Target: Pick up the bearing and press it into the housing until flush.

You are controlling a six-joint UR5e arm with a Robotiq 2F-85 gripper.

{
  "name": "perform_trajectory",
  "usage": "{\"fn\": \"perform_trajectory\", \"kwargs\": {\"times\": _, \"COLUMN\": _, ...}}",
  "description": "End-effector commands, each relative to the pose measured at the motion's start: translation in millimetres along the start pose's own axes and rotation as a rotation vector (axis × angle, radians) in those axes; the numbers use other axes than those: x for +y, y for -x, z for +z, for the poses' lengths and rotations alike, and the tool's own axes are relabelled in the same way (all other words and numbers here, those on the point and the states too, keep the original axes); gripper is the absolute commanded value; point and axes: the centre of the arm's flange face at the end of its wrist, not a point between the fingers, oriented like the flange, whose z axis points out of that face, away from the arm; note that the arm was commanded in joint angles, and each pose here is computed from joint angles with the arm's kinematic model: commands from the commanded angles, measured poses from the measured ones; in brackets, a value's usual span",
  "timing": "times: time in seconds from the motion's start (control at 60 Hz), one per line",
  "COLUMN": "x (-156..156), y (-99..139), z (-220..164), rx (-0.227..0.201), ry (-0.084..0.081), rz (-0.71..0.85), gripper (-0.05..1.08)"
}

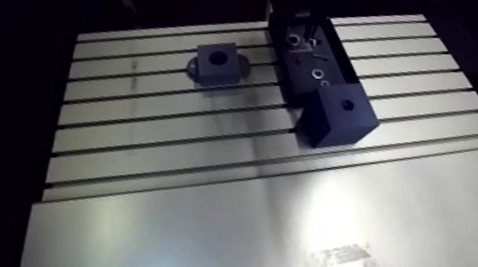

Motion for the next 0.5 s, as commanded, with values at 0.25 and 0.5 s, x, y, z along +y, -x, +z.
{"fn": "perform_trajectory", "kwargs": {"times": 0.25, "x": -3.1, "y": -1.0, "z": 4.2, "rx": -0.006, "ry": -0.001, "rz": -0.007, "gripper": 0.48}}
{"fn": "perform_trajectory", "kwargs": {"times": 0.5, "x": -2.7, "y": -1.5, "z": 4.5, "rx": -0.006, "ry": 0.002, "rz": -0.005, "gripper": 0.48}}
